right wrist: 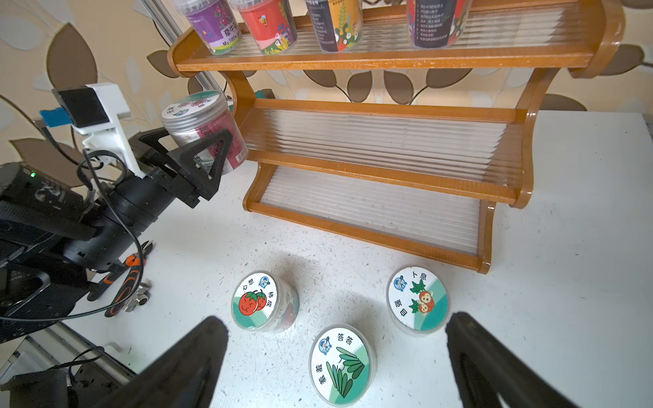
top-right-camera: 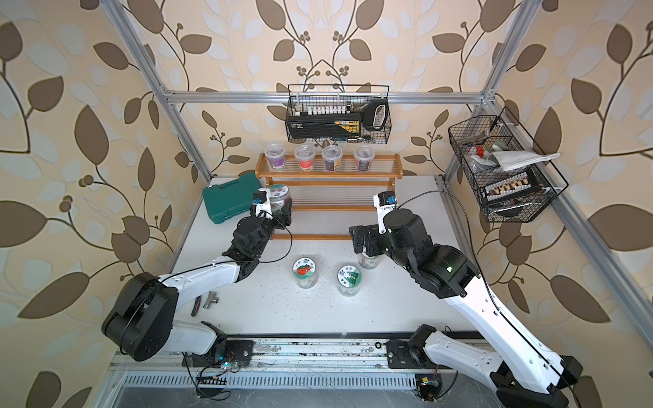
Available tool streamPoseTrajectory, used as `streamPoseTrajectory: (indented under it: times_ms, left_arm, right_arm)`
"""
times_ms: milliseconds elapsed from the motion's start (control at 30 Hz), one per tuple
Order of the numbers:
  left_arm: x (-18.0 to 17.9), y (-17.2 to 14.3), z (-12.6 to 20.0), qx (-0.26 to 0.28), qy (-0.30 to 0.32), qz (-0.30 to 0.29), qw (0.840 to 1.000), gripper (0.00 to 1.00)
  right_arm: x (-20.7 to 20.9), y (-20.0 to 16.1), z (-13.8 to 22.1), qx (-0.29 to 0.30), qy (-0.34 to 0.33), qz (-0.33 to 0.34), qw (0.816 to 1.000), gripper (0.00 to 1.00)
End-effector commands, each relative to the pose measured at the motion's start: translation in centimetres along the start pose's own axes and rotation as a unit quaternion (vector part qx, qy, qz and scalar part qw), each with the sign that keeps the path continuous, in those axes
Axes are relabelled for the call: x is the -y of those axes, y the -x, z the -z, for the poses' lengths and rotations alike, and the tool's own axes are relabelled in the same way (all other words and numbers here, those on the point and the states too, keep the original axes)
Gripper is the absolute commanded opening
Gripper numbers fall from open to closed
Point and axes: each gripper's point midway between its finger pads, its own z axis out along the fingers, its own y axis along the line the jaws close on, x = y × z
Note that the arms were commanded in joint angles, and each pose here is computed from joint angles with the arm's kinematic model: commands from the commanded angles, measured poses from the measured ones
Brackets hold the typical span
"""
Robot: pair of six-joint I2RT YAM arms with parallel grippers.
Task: Place the seed container on the shelf
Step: Place the seed jar on the shelf.
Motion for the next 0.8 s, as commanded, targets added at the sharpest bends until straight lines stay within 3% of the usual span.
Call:
streamPoseTrajectory:
  times_ms: [0, 767]
  left_arm:
    - [-0.3, 5.0, -0.9, 0.077, 0.001, 0.032, 0.997, 0.67]
    - [-1.9, 1.5, -5.9, 0.038, 0.028, 0.035, 0.998, 0.66]
  right_arm:
    - [-0.1, -0.2, -0.1, -0.001, 0.013, -0.002, 1.000, 0.99]
    - [0.9, -0.7, -0.9, -0.013, 0.016, -0.011, 1.000, 0.99]
